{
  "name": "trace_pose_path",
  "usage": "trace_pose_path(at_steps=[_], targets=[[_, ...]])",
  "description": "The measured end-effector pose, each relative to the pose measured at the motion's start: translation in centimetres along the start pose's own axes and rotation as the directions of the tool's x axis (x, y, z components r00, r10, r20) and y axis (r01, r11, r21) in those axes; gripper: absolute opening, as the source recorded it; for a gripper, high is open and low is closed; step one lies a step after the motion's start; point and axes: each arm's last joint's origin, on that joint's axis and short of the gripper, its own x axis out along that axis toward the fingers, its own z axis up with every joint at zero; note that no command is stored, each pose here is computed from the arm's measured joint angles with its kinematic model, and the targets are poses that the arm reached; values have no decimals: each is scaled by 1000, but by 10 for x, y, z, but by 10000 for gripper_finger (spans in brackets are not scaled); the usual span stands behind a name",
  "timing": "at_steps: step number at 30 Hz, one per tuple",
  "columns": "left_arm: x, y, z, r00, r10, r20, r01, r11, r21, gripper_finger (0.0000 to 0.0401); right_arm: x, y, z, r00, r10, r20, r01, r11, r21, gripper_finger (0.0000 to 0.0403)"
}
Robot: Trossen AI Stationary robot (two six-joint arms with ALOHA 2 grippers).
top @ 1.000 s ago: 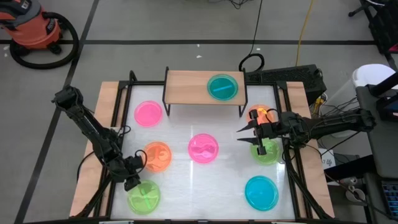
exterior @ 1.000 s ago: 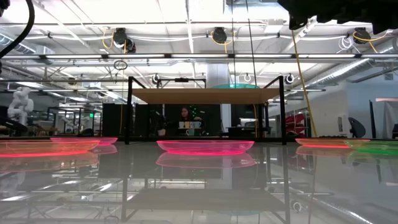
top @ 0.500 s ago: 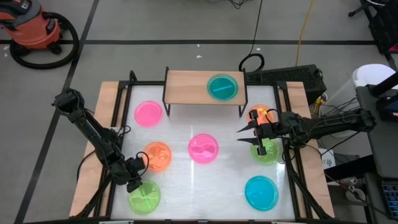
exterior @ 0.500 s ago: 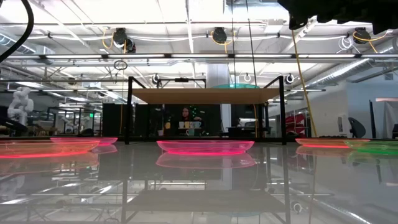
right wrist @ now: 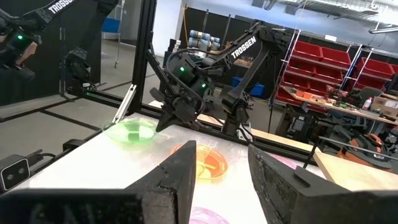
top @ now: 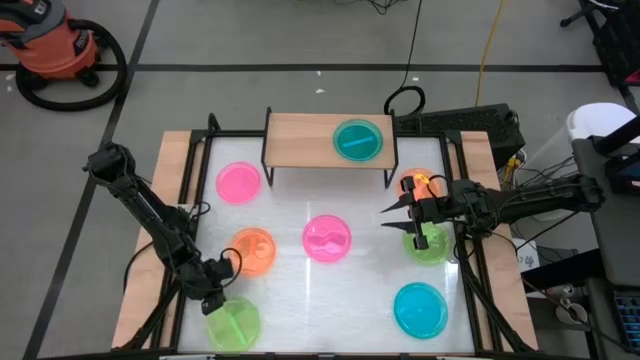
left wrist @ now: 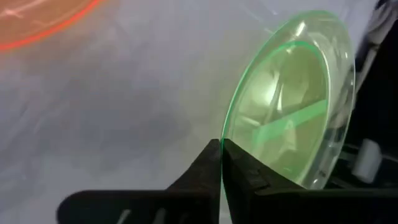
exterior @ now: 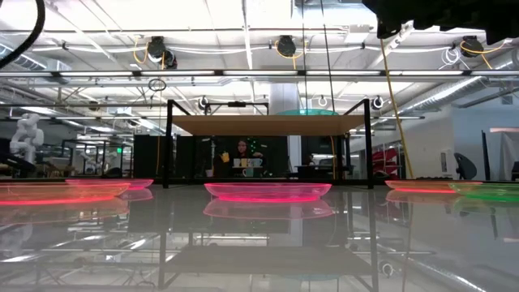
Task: Place and stack plates onto a shelf
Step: Stack the bottom green plate on top of the blue plate on the shelf
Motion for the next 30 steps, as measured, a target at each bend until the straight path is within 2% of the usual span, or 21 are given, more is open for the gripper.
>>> trace_pose_path(at_steps=[7, 11, 14, 17, 20, 25, 30], targets=[[-8, -19, 8, 998, -59, 26, 57, 996, 64, 3, 0, 0, 0, 1000, 0, 0, 0, 1000, 7, 128], [-17, -36, 20, 991, -106, 76, 93, 984, 153, 2, 0, 1, 1, 1000, 6, 11, -6, 1000, 28, 128], [-27, -48, 37, 981, -116, 156, 75, 966, 249, 2, 0, 3, 5, 999, 22, 48, -24, 999, 41, 128], [-42, -55, 62, 964, -77, 255, -4, 952, 305, 2, 0, 6, 7, 997, 38, 63, -40, 999, 33, 128], [-63, -54, 97, 939, -16, 345, -110, 932, 345, 2, 0, 8, 8, 996, 47, 77, -50, 998, 32, 128], [-110, -44, 157, 849, 16, 528, -244, 899, 365, 2, 0, 8, 9, 995, 50, 81, -52, 998, 20, 128], [-164, -28, 210, 755, 11, 655, -317, 881, 351, 1, 0, 8, 9, 996, 50, 80, -53, 998, 35, 128]])
